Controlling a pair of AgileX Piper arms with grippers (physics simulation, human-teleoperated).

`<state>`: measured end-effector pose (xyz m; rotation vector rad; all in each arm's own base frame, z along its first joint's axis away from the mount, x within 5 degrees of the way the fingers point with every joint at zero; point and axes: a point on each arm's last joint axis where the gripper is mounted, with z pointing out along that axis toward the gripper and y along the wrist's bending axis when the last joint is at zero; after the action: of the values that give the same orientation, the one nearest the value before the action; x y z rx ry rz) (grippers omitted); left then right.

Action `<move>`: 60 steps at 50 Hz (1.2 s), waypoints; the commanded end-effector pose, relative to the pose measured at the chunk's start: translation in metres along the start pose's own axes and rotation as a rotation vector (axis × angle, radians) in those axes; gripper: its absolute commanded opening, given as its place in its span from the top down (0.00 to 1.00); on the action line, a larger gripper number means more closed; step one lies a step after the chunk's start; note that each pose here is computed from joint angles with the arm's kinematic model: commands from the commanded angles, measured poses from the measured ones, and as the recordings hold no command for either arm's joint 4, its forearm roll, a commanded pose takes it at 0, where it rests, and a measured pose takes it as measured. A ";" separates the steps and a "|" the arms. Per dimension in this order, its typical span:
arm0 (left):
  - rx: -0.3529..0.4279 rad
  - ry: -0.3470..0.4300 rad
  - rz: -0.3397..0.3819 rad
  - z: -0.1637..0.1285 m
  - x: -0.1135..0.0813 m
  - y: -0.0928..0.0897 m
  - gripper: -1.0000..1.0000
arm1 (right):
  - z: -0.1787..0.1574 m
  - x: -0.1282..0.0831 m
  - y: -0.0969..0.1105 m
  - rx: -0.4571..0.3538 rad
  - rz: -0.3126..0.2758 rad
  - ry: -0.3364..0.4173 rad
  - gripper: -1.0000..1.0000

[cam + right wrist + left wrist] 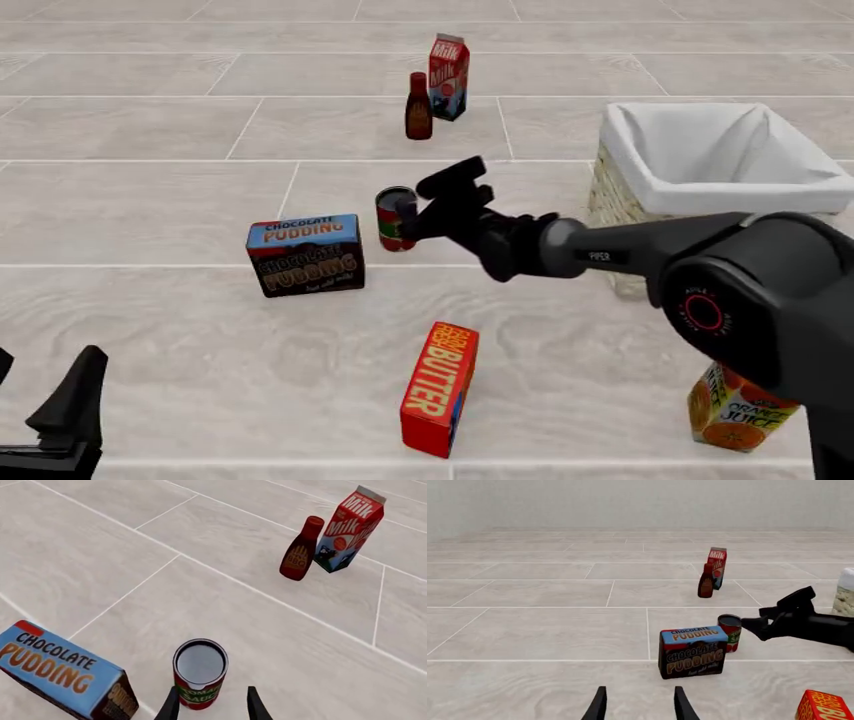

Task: Pick the tomato sauce and place it in the basket.

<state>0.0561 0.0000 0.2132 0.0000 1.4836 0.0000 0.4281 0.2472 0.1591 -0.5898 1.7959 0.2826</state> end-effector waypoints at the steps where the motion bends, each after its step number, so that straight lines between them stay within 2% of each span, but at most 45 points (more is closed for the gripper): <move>1: 0.000 0.000 0.000 0.000 0.000 0.000 0.00 | 0.013 0.009 0.009 -0.018 0.000 0.016 0.00; 14: 0.000 0.000 0.000 0.000 0.000 0.000 0.00 | 0.021 0.014 0.016 -0.029 -0.005 0.027 0.00; 60: 0.000 0.000 0.000 0.000 0.000 0.000 0.00 | 0.058 0.033 0.013 -0.023 -0.013 0.065 0.00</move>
<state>0.0561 0.0000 0.2132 0.0000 1.4836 0.0000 0.4566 0.2754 0.1144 -0.6321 1.8447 0.2819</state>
